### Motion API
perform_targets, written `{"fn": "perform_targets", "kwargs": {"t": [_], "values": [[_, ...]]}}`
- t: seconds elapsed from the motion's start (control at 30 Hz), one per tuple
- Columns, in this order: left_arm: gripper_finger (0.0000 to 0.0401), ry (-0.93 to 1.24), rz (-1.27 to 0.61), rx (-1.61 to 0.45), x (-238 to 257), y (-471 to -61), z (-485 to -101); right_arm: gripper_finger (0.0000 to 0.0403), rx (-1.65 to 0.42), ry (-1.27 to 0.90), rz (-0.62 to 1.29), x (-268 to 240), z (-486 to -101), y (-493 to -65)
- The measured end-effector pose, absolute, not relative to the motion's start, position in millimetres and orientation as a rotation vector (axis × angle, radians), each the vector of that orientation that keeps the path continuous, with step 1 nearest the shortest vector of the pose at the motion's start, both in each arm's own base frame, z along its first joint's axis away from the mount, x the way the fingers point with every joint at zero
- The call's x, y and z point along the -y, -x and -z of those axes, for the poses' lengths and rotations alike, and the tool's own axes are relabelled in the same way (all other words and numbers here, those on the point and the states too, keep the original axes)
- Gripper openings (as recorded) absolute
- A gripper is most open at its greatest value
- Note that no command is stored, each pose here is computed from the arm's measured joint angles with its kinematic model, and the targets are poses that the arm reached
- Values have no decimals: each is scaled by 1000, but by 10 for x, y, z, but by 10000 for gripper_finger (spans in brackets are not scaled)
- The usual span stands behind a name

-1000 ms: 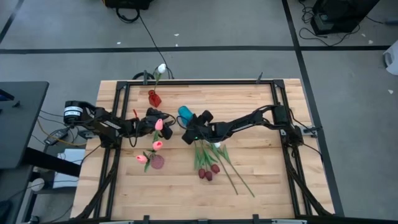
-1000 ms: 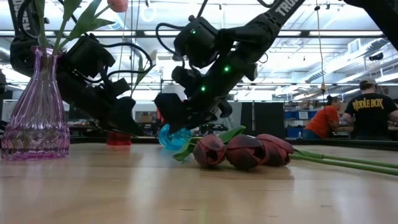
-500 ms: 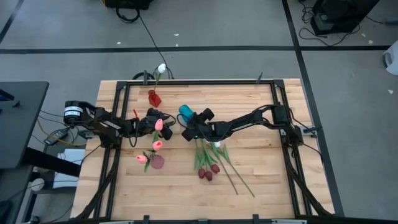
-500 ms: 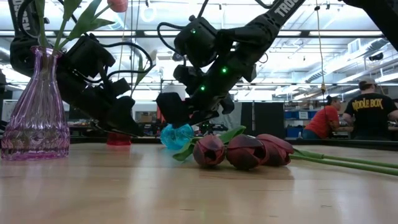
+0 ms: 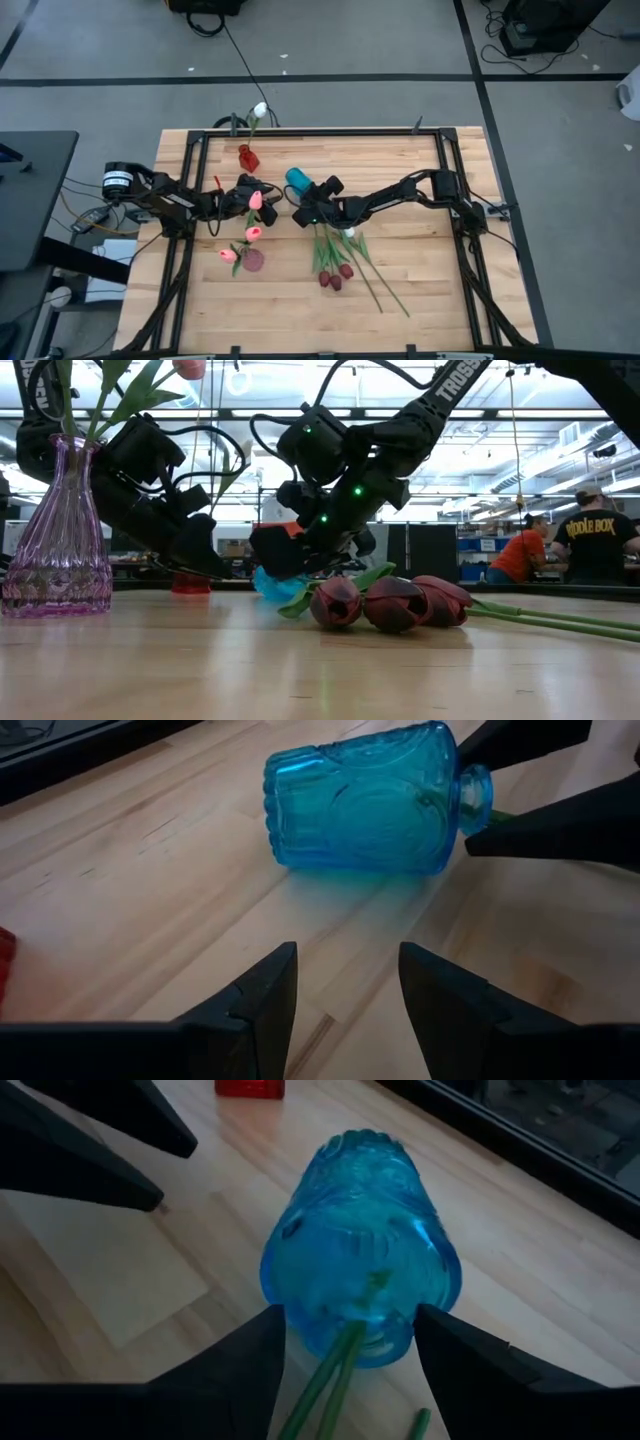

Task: Sort flowers into vase by color
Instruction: Adjust the blue vase

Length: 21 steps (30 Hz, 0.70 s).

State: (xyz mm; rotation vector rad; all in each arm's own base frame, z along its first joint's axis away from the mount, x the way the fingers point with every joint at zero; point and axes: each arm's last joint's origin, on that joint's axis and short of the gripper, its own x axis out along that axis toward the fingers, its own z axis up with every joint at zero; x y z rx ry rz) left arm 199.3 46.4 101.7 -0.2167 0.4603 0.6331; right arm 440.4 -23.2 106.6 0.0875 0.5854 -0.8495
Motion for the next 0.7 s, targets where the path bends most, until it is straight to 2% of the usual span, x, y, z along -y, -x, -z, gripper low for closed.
{"fn": "perform_targets", "kwargs": {"t": [0.13, 0.37, 0.7], "values": [[182, 217, -628, -462, -463, -1994, -1017, 213, -579, -87, 854, 241, -1071, -4407], [182, 219, -622, -463, -461, -1994, -1016, 145, -583, -74, 852, 242, -1072, -4407], [182, 219, -622, -465, -461, -1994, -1015, 97, -621, -53, 828, 244, -1093, -4389]]}}
